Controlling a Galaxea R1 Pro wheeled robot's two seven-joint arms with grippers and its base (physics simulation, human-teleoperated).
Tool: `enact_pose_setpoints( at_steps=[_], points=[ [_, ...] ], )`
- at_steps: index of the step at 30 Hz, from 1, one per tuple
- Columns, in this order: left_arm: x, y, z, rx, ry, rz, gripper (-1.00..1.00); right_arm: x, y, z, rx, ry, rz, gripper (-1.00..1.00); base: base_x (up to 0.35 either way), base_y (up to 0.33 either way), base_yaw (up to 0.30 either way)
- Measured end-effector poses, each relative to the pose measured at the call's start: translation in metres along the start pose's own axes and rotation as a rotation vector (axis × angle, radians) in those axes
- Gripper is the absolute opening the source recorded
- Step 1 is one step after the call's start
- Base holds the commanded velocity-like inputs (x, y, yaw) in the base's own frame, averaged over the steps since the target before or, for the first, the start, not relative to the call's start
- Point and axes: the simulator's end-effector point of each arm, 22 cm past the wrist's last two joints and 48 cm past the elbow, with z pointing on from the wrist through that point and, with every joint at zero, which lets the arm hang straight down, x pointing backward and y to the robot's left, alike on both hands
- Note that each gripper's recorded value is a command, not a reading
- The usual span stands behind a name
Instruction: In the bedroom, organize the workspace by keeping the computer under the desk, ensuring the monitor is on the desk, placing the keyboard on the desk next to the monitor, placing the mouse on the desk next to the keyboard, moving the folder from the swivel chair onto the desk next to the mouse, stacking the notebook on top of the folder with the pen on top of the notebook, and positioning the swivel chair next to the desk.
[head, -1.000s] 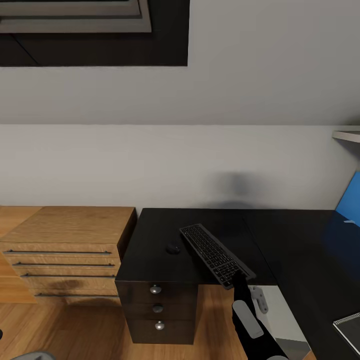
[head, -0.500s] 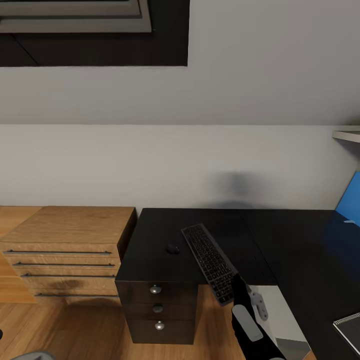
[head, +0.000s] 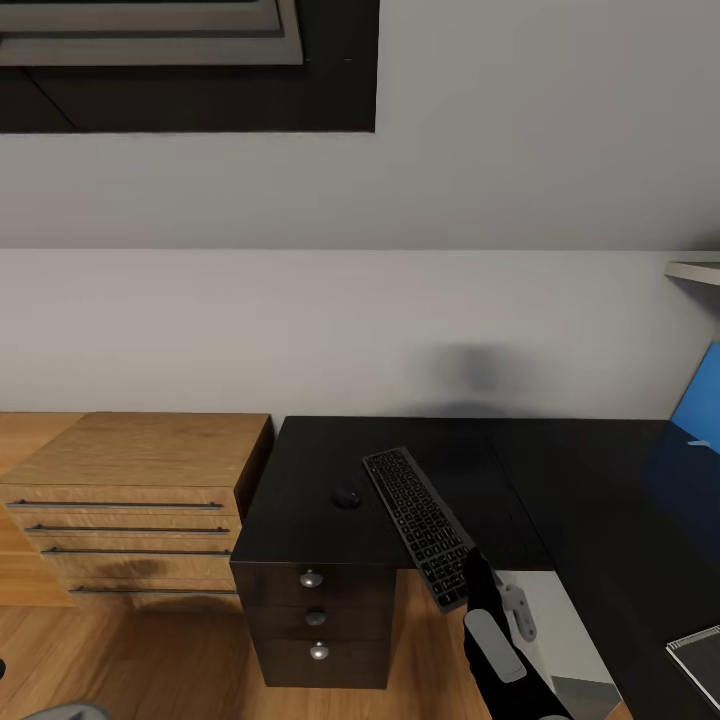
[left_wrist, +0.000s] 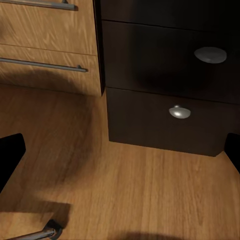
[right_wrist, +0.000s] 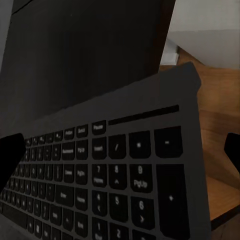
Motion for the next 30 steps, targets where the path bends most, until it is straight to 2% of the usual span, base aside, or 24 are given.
enact_pose_setpoints(
  at_steps=[9,20,30],
  points=[
    [0.000,0.000,0.000,0.000,-0.001,0.000,1.00,-0.001,-0.002,0.001,0.005,-0.001,0.000,1.00,0.000,0.000,0.000],
    [-0.001,0.000,0.000,0.000,-0.003,0.000,1.00,0.004,-0.024,0.001,0.047,0.010,-0.018,1.00,-0.005,0.000,0.000],
    [0.000,0.000,0.000,0.000,-0.002,0.000,1.00,0.005,-0.027,0.001,0.053,0.012,-0.021,1.00,-0.186,0.000,0.000]
  ],
)
